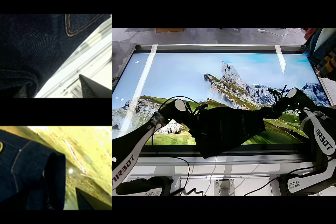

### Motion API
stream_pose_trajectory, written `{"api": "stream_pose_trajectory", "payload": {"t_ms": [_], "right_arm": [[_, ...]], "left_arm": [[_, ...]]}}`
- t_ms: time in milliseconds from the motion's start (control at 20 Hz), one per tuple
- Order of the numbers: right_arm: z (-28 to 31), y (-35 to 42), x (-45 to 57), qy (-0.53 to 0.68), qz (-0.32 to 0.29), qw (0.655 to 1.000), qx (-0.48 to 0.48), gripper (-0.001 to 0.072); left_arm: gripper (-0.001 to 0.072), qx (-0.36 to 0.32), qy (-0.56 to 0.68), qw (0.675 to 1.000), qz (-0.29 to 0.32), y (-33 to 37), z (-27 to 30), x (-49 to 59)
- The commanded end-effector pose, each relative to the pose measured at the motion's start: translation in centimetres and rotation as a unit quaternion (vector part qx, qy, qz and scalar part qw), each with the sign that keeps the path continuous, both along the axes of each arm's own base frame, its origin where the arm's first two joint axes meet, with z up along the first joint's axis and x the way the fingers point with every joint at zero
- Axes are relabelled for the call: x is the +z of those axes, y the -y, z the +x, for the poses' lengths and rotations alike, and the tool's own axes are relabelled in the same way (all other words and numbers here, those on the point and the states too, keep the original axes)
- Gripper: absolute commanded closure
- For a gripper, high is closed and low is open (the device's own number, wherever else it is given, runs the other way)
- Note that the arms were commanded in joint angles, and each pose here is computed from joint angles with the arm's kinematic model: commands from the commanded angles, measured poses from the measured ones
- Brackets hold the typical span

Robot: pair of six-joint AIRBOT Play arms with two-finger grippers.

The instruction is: Fold the clothes and pants, and hang the long-sleeved shirts on hangers.

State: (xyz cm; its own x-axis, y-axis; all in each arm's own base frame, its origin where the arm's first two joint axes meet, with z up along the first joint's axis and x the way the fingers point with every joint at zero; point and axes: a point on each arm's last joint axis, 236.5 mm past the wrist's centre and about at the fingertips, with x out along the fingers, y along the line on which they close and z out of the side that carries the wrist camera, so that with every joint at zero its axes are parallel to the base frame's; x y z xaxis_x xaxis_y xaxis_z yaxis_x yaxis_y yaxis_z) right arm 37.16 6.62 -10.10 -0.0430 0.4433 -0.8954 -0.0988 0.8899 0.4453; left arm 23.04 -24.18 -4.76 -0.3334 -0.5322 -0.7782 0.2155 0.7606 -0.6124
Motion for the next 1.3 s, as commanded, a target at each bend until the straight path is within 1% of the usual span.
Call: {"api": "stream_pose_trajectory", "payload": {"t_ms": [0, 100, 200, 250, 400, 450, 500, 600, 700, 900, 1000, 1150, 1250], "right_arm": [[-0.6, -1.5, 0.4, -0.006, 0.064, 0.997, 0.031, 0.0086], [-0.5, -1.5, 0.1, 0.013, 0.068, 0.996, 0.062, 0.0086], [0.2, -1.0, -0.7, 0.021, 0.054, 0.997, 0.055, 0.0086], [0.0, -1.3, -1.0, 0.013, 0.059, 0.997, 0.053, 0.0088], [-1.7, -4.2, -0.6, -0.026, 0.118, 0.990, 0.068, 0.0090], [-2.4, -5.5, 0.3, -0.030, 0.148, 0.984, 0.090, 0.0102], [-3.1, -6.8, 1.4, -0.034, 0.180, 0.977, 0.109, 0.0144], [-4.7, -8.9, 3.8, -0.049, 0.242, 0.959, 0.141, 0.0155], [-5.9, -9.6, 4.8, -0.067, 0.263, 0.949, 0.158, 0.0154], [-5.2, -11.6, 5.0, -0.049, 0.271, 0.949, 0.155, 0.0154], [-5.0, -13.3, 4.7, -0.038, 0.266, 0.950, 0.162, 0.0152], [-4.9, -16.3, 3.5, -0.012, 0.241, 0.954, 0.181, 0.0153], [-4.6, -18.0, 2.7, 0.008, 0.224, 0.956, 0.189, 0.0164]], "left_arm": [[0.0030, -0.001, 0.012, 1.000, 0.009, -0.3, 0.4, -0.5], [0.0029, 0.002, 0.013, 1.000, 0.012, -0.3, 0.7, -1.0], [0.0029, 0.002, 0.007, 1.000, 0.014, -0.3, 0.6, -1.3], [0.0030, 0.002, 0.005, 1.000, 0.015, -0.3, 0.6, -1.5], [0.0030, 0.002, 0.001, 1.000, 0.016, -0.3, 0.6, -1.8], [0.0030, 0.005, 0.004, 1.000, 0.017, -0.4, 0.8, -1.9], [0.0030, 0.007, 0.010, 1.000, 0.018, -0.3, 1.1, -2.0], [0.0030, 0.017, 0.023, 0.999, 0.018, -0.2, 1.8, -2.2], [0.0030, 0.026, 0.038, 0.999, 0.018, -0.1, 2.6, -2.4], [0.0030, 0.043, 0.063, 0.997, 0.017, 0.1, 4.0, -2.7], [0.0030, 0.052, 0.077, 0.996, 0.017, 0.2, 4.8, -2.8], [0.0031, 0.064, 0.099, 0.993, 0.018, 0.2, 6.0, -2.9], [0.0031, 0.057, 0.113, 0.991, 0.035, -0.6, 6.3, -3.4]]}}
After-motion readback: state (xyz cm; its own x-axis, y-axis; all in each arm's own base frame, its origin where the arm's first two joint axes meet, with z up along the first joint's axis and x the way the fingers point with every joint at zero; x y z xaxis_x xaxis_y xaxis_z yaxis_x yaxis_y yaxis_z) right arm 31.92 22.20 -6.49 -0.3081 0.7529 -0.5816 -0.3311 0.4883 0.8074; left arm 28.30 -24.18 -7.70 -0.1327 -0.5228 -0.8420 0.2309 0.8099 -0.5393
